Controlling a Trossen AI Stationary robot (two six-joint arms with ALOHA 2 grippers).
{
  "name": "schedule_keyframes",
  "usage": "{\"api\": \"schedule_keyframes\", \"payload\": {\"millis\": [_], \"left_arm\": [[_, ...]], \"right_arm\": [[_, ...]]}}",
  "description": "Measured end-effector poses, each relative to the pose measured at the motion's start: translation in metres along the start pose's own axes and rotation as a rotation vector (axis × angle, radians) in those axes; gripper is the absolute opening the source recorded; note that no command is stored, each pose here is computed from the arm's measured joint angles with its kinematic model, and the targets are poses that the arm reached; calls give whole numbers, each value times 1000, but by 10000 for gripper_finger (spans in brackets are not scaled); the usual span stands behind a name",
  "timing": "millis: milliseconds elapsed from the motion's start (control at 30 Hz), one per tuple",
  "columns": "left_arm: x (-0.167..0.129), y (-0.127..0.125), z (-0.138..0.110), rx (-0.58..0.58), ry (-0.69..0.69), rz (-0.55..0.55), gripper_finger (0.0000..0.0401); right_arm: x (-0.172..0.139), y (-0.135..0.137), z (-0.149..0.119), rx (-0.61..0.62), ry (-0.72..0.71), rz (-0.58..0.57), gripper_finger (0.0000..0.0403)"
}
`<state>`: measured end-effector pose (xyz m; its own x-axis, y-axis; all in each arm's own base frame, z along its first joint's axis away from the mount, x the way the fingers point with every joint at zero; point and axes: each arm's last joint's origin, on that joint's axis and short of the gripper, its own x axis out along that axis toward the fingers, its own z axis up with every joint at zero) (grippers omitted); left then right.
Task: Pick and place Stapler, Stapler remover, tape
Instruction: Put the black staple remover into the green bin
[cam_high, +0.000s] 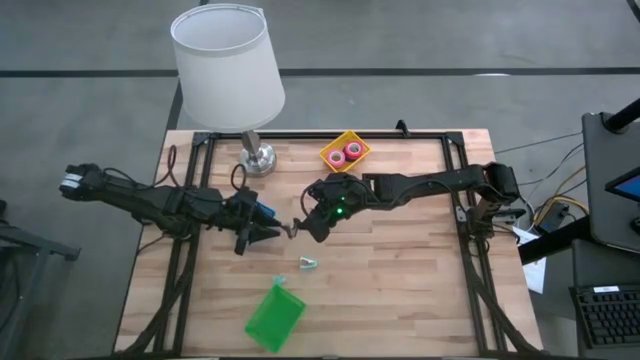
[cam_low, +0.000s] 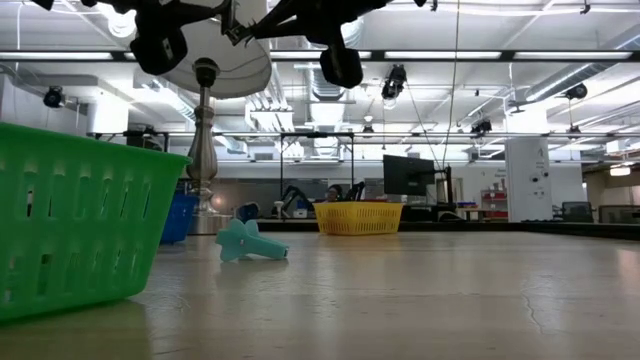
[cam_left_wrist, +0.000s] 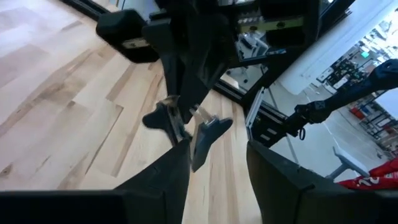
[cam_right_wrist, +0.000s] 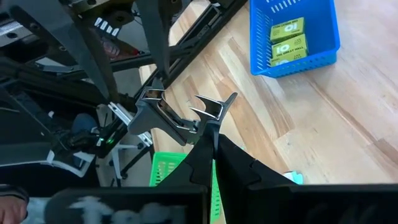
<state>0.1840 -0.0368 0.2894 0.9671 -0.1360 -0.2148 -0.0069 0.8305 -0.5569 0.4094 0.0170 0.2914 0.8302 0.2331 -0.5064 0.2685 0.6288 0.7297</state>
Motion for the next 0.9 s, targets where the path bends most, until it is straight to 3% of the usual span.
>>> {"api": "schedule_keyframes", "payload": {"millis": [533, 900], "left_arm": [[9, 2, -3, -7, 13, 25, 159], [8, 1, -1, -12, -2, 7, 119]], "right_arm": [[0, 2, 2, -11, -19, 23, 8], [0, 1, 1, -3, -8, 15, 8]]}}
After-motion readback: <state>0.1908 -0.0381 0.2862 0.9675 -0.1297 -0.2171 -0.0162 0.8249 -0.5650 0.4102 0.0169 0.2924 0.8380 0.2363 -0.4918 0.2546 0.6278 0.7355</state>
